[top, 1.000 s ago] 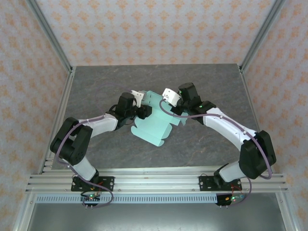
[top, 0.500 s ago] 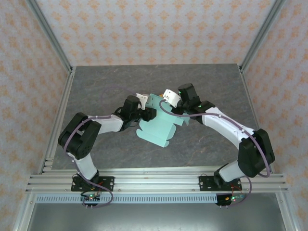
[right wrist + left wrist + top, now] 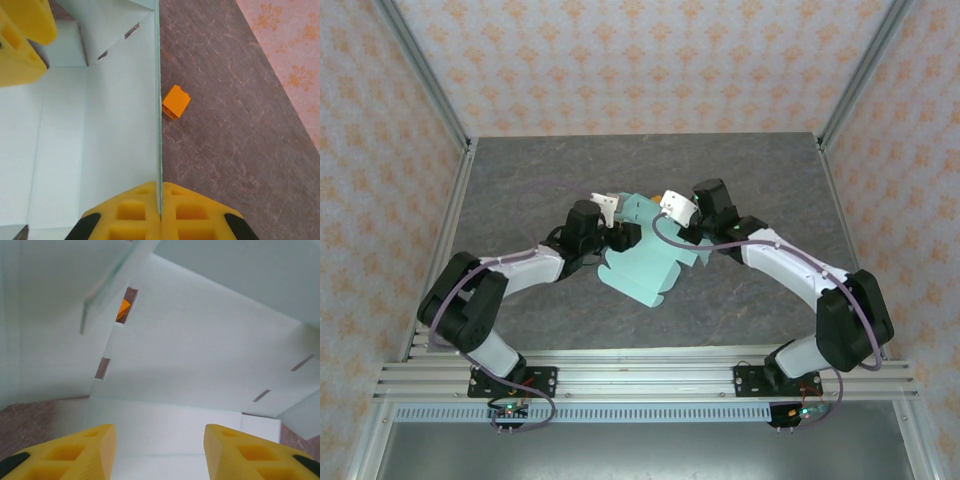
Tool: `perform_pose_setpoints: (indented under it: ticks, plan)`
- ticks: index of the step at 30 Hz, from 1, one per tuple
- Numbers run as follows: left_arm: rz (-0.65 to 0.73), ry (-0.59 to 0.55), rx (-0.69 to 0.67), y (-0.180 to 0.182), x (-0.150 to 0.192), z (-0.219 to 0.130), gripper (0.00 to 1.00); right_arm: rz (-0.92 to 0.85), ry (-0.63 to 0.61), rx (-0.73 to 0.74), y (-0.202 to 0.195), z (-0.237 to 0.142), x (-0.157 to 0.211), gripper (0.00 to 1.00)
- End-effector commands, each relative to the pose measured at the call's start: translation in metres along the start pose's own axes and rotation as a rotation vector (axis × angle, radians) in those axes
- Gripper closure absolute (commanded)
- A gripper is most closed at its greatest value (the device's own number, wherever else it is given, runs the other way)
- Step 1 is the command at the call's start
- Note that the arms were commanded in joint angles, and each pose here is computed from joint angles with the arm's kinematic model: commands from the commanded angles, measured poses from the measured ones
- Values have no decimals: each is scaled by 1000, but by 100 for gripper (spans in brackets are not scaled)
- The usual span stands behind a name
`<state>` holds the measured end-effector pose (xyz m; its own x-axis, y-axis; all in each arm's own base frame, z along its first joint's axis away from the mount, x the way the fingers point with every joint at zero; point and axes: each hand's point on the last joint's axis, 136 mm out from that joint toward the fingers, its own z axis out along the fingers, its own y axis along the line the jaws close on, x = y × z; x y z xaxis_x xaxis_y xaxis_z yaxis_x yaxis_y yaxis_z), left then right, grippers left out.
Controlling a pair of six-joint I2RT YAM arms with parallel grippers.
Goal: Fold the paper box
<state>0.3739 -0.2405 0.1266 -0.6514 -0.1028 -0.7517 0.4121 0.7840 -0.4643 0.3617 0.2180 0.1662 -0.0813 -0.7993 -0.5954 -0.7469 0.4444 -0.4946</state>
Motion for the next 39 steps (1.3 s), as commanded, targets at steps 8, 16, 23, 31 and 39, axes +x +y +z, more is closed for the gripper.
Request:
perform_pose_setpoints:
  ticks: [8, 16, 23, 31, 39]
  plan:
    - [-89, -65, -242, 51, -3, -69, 46, -328, -80, 214, -5, 0, -30, 100]
    - [-203, -215, -412, 79, -13, -129, 42, -568, -102, 281, 24, 11, -35, 100]
    - [-188, -240, -460, 85, -12, -145, 40, -727, -89, 320, 45, 29, -24, 100]
    - [-231, -245, -582, 118, -11, -142, 41, -792, -123, 383, 49, 33, -22, 100]
    - [-264, -182, -663, 158, -13, -130, 41, -787, -157, 402, 42, 32, -32, 100]
